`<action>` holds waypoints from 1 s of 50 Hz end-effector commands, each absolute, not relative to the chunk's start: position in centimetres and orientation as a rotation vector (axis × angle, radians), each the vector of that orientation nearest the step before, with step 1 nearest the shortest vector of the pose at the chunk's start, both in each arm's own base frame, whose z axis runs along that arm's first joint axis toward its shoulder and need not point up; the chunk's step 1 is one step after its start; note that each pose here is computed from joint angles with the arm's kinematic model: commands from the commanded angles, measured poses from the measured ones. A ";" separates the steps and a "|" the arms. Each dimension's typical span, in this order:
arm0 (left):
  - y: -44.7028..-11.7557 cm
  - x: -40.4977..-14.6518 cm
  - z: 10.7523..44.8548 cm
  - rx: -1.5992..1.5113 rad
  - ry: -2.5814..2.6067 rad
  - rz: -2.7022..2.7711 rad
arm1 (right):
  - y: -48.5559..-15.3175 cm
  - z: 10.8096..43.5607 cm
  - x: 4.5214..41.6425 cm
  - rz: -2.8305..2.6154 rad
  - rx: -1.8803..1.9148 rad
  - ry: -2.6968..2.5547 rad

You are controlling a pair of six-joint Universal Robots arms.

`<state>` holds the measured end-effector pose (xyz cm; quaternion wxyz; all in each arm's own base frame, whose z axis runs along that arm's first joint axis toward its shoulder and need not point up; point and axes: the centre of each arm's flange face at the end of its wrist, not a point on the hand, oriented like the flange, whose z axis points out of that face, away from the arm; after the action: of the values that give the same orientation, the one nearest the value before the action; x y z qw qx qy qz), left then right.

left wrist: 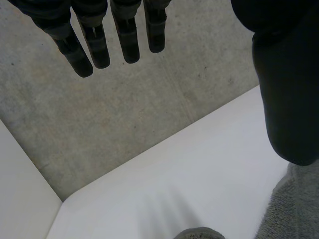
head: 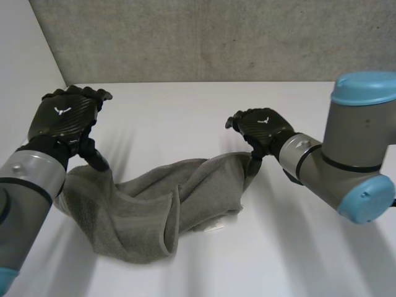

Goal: Fold the towel.

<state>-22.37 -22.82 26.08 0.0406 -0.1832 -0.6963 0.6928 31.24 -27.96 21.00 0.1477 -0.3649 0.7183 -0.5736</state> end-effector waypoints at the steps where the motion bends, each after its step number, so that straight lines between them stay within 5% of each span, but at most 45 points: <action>1: -20.9 -22.1 26.4 -0.601 -2.145 2.039 | -29.5 18.2 32.5 -1.623 -1.123 2.081; 13: -13.7 -25.3 21.2 -0.846 -2.237 1.575 | -31.3 15.3 33.6 -1.596 -1.113 2.110; 21: -13.3 -25.8 18.0 -0.925 -2.320 1.442 | -31.5 14.9 33.7 -1.595 -1.114 2.112; 44: -15.7 -26.7 15.6 -1.133 -2.375 1.597 | -31.8 13.5 34.0 -1.568 -1.130 2.117; 50: -20.2 -28.5 20.9 -0.929 -2.226 1.951 | -33.5 19.4 34.3 -1.798 -1.088 1.976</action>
<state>-26.86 -16.14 16.21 0.0297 -0.3625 -0.7650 0.5315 34.08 -31.98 14.10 0.1355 -0.3892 0.7262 -0.5503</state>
